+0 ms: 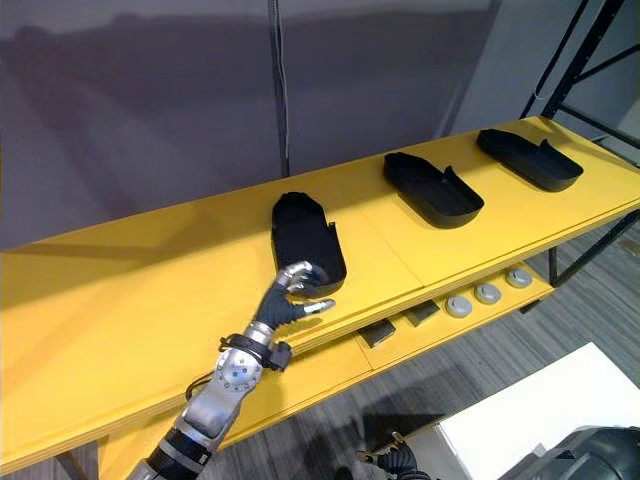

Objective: Walk over and take plastic housings, then place them on the shelf

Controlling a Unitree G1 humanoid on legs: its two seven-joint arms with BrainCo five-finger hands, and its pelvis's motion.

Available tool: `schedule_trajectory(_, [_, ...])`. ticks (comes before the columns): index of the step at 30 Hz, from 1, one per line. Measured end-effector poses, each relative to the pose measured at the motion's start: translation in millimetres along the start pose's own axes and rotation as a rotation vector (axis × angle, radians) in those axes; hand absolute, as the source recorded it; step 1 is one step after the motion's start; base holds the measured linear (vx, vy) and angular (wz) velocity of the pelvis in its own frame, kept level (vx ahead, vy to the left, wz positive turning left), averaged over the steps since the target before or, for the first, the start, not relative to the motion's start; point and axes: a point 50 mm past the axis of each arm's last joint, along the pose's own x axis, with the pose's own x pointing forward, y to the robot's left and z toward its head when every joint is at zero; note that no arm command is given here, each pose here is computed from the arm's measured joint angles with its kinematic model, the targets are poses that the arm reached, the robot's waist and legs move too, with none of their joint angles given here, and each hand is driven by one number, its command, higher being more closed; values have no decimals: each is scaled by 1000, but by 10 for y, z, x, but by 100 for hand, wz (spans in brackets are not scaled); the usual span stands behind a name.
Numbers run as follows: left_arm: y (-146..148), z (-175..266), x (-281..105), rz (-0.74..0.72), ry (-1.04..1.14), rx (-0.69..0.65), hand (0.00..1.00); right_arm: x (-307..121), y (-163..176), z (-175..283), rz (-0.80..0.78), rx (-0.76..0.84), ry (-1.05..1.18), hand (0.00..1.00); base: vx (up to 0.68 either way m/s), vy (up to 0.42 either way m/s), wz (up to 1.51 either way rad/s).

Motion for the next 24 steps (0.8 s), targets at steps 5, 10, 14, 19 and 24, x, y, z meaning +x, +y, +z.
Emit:
schedule_trajectory(5, [-146, -11, -13, -87, -10, 41, 100, -2, -3, -13, 2, -8, 5, 0, -1, -1, -3])
schedule_trajectory(10, [-218, -210, -23, -127, 68, 109, 100, -3, -4, -20, 0, -8, 7, 0, -8, -20, -3])
schedule_trajectory(14, [-189, -286, 70, -125, 95, 176, 100, -1, -5, -15, -3, -9, 6, 0, -15, -8, -7])
schedule_trajectory(19, [-100, -372, 177, -98, 139, 235, 100, 10, 10, 17, 2, -15, -2, 0, -28, -8, -6])
schedule_trajectory(24, [-42, -379, 279, -68, 156, 271, 100, 12, 5, 24, -5, -14, -4, 0, -32, -12, -3])
